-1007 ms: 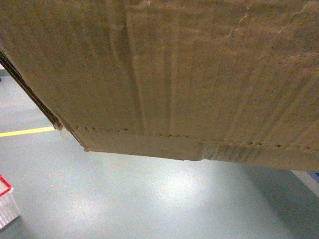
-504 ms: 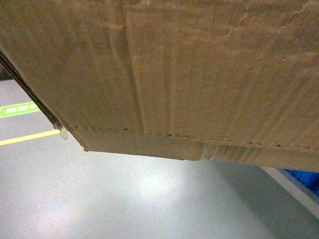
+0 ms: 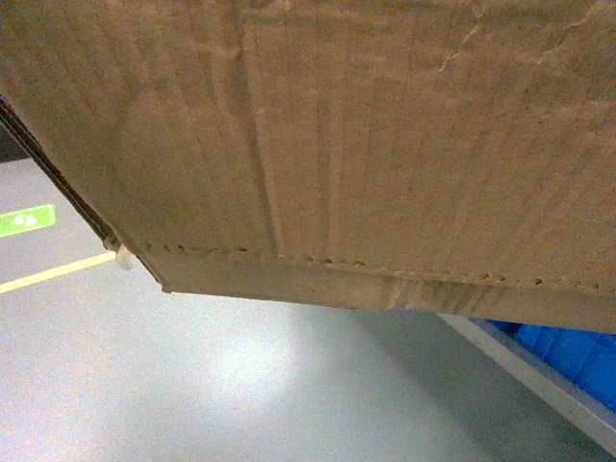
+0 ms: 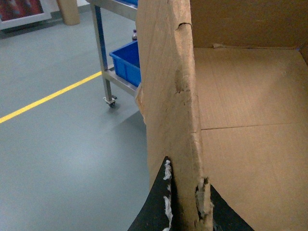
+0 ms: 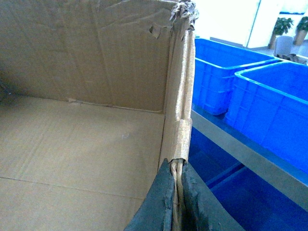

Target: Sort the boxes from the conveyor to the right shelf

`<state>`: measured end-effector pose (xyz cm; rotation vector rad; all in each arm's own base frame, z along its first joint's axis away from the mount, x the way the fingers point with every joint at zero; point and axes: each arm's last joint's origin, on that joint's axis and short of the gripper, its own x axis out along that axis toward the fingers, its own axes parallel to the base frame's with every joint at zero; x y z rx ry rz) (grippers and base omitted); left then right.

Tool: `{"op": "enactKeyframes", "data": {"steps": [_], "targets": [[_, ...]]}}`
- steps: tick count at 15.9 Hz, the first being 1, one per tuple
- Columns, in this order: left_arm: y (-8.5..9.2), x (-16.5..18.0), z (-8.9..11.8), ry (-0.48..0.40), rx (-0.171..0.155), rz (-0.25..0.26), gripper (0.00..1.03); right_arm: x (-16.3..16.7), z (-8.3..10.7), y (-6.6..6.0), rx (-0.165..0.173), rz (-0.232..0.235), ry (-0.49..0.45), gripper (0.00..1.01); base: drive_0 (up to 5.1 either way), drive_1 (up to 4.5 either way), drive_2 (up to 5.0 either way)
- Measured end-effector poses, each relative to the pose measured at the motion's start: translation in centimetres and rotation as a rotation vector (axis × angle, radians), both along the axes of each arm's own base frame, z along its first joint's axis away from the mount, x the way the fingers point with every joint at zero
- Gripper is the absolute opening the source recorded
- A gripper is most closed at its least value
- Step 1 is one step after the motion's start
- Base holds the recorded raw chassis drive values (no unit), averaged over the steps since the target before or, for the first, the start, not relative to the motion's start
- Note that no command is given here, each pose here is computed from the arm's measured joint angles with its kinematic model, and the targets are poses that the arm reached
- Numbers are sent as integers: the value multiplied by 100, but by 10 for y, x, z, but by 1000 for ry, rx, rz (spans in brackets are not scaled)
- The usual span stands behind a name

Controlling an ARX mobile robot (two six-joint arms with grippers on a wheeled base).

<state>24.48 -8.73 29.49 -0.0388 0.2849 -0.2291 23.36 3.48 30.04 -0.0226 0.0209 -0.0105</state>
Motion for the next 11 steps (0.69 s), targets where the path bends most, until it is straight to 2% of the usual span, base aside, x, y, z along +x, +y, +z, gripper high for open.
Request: {"op": "enactKeyframes", "data": {"steps": [11], "targets": [[0,0,0,0,0,0,4,0,0,0,0,0,1,2,-159,-159,-159]]}}
